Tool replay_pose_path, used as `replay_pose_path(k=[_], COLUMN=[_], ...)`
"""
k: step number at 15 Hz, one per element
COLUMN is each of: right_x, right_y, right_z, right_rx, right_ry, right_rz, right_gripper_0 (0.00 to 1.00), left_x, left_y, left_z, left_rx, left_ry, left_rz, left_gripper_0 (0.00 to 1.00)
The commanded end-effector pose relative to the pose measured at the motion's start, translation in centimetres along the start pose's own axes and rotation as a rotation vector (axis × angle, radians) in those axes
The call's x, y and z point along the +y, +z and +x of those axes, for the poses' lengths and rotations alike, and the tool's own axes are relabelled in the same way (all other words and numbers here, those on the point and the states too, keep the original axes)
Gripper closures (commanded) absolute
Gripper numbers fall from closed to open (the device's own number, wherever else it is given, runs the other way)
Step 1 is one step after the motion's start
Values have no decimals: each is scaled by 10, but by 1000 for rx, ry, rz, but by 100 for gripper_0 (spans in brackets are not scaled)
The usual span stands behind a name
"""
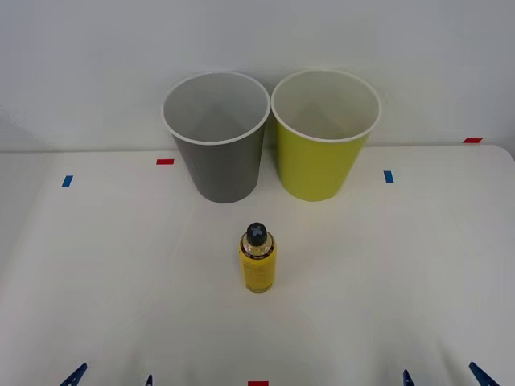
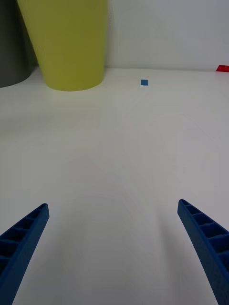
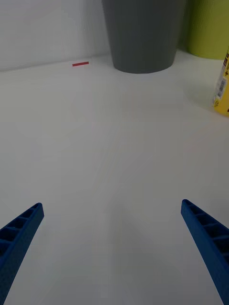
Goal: Put cans in the gray bin and PET bottles in the light green bin.
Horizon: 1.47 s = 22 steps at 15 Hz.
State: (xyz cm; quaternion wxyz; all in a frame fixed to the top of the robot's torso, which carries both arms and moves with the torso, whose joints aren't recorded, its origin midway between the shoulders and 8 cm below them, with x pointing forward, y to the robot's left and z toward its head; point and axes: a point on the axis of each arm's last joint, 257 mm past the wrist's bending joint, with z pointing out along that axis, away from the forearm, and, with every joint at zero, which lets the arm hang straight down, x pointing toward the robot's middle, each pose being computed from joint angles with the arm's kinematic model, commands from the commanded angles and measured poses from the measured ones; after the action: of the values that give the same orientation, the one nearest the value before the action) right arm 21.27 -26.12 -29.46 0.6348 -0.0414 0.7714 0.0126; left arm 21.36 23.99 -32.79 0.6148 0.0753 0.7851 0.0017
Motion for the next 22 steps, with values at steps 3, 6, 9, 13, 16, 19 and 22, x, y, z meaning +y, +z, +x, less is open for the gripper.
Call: replay_pose_path(k=[3, 6, 9, 13, 16, 19, 22], right_x=[0, 0, 0, 0, 0, 0, 0], right_y=[0, 0, 0, 0, 0, 0, 0], right_z=[0, 0, 0, 0, 0, 0, 0], right_rx=[0, 0, 0, 0, 0, 0, 0], right_ry=[0, 0, 0, 0, 0, 0, 0], right_rz=[0, 0, 0, 0, 0, 0, 0], right_gripper_0=[7, 7, 7, 7, 6, 7, 7], left_x=[11, -19, -37, -46, -59, -78, -92], left_y=[3, 18, 34, 49, 53, 61, 80], left_z=[-41, -76, -95, -99, -98, -101, -102], left_rx=[-131, -235, -292, -288, -278, -290, -313], left_ry=[22, 28, 38, 37, 32, 31, 50], left_rz=[-14, 101, 185, 226, 275, 337, 381], left_gripper_0=[0, 0, 0, 0, 0, 0, 0])
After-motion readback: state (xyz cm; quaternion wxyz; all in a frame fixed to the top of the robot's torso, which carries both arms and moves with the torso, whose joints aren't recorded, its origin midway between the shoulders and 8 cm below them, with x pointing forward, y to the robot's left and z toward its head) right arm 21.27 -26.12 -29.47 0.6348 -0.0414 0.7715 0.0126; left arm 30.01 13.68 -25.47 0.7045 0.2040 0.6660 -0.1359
